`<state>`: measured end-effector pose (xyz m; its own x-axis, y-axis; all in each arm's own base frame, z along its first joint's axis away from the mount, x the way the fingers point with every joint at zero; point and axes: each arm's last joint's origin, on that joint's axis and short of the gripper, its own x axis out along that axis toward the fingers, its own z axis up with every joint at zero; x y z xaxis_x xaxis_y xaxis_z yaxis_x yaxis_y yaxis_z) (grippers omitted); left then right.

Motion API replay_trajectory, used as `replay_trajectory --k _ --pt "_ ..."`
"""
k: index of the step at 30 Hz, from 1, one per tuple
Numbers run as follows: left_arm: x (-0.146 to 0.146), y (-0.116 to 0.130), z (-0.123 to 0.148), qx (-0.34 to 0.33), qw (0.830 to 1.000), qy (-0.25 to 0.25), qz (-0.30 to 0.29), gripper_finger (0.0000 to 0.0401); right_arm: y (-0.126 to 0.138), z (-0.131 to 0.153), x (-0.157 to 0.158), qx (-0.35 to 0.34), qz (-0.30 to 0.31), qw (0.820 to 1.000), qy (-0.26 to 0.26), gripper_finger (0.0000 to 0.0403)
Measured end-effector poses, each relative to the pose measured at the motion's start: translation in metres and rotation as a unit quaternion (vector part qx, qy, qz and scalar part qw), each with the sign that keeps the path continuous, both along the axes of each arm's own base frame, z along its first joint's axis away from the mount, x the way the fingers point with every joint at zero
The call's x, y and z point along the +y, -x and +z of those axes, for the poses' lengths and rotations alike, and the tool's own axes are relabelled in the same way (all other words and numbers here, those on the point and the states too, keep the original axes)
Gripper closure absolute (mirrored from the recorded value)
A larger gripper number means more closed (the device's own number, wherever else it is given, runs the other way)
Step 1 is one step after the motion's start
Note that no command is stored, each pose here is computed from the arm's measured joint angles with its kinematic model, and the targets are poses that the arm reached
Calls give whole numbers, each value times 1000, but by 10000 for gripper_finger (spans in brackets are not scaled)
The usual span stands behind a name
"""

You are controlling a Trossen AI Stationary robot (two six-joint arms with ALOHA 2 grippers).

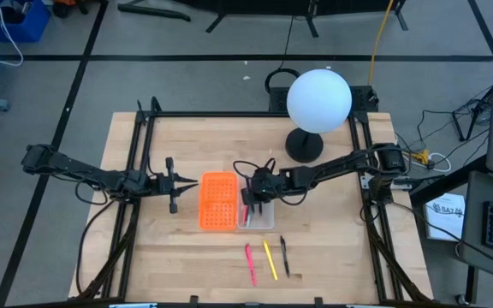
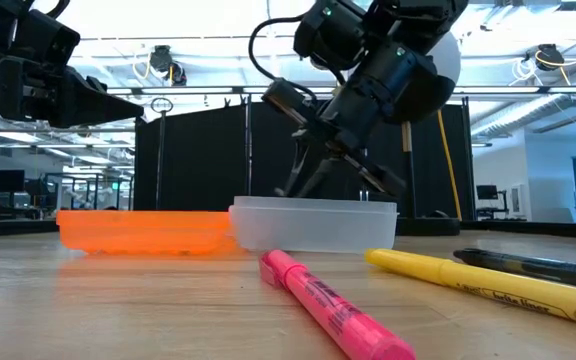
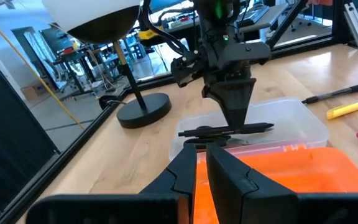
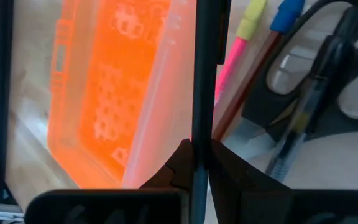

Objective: Pick & place school supplies into a supply box
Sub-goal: Put the black pen into the orange supply box

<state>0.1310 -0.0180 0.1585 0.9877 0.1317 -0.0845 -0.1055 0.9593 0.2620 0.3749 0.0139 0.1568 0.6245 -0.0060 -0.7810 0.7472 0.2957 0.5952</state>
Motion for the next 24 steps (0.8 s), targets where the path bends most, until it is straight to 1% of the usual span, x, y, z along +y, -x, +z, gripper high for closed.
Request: replay_trajectory --k 5,19,24 --pt "0 0 0 0 1000 0 0 354 3 -3 0 23 -3 1000 -2 383" --pt "0 0 0 0 1000 -2 0 354 7 -5 -6 47 -12 999 -4 383" --pt "0 0 0 -1 1000 1 0 354 5 -15 -10 59 -15 998 -4 382"
